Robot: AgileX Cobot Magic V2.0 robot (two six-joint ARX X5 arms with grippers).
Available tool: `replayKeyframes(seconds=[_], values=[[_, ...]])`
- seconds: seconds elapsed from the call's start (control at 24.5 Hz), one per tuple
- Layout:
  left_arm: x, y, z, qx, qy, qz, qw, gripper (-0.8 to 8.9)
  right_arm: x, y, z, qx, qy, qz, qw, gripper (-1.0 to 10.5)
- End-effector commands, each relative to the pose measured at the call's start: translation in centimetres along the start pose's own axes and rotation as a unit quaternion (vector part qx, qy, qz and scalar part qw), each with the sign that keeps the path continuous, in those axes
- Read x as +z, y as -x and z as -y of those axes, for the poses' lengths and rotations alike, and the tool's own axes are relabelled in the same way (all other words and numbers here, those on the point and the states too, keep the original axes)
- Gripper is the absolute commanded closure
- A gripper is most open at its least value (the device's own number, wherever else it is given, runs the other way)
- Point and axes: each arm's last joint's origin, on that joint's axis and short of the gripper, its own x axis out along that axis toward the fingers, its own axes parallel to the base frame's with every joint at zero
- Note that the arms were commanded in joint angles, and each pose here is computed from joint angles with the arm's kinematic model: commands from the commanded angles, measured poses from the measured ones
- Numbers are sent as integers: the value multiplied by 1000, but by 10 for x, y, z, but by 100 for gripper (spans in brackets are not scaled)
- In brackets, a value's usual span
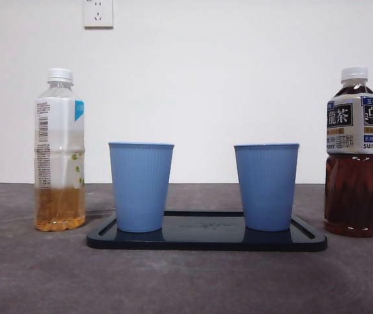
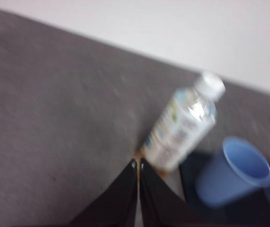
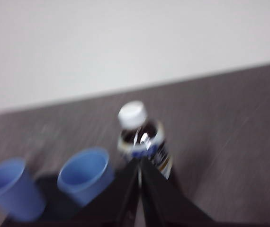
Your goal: Pour the drink into the cup
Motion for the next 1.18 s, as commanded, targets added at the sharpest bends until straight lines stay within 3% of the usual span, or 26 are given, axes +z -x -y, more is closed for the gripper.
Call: replayKeyframes(seconds=[0.04,0.41,0.57,0.78,0.82,0.94,0.98,1.18], values=[[7,-3,4,-34,-49,-37,998,804,6,-3,-2,17,24,-51,998,940],[11,-17,11,-120,-81,-153,978,804,4,-15,-4,69,25,-190,979,940],[7,-18,14,-149,-91,-179,968,804,-1,-14,-5,79,35,-219,972,940],[7,-18,16,-156,-95,-179,967,799,-2,-14,-7,88,42,-222,970,940],[7,-18,16,-156,-94,-179,967,741,-1,-14,-7,88,43,-221,970,924],[7,-18,16,-156,-93,-179,967,381,-1,-14,-7,89,44,-218,971,614],[7,-18,16,-156,-93,-179,967,308,-1,-15,-7,87,40,-217,971,584],[7,-18,16,-156,-93,-179,967,312,0,-15,-7,81,28,-211,974,584]])
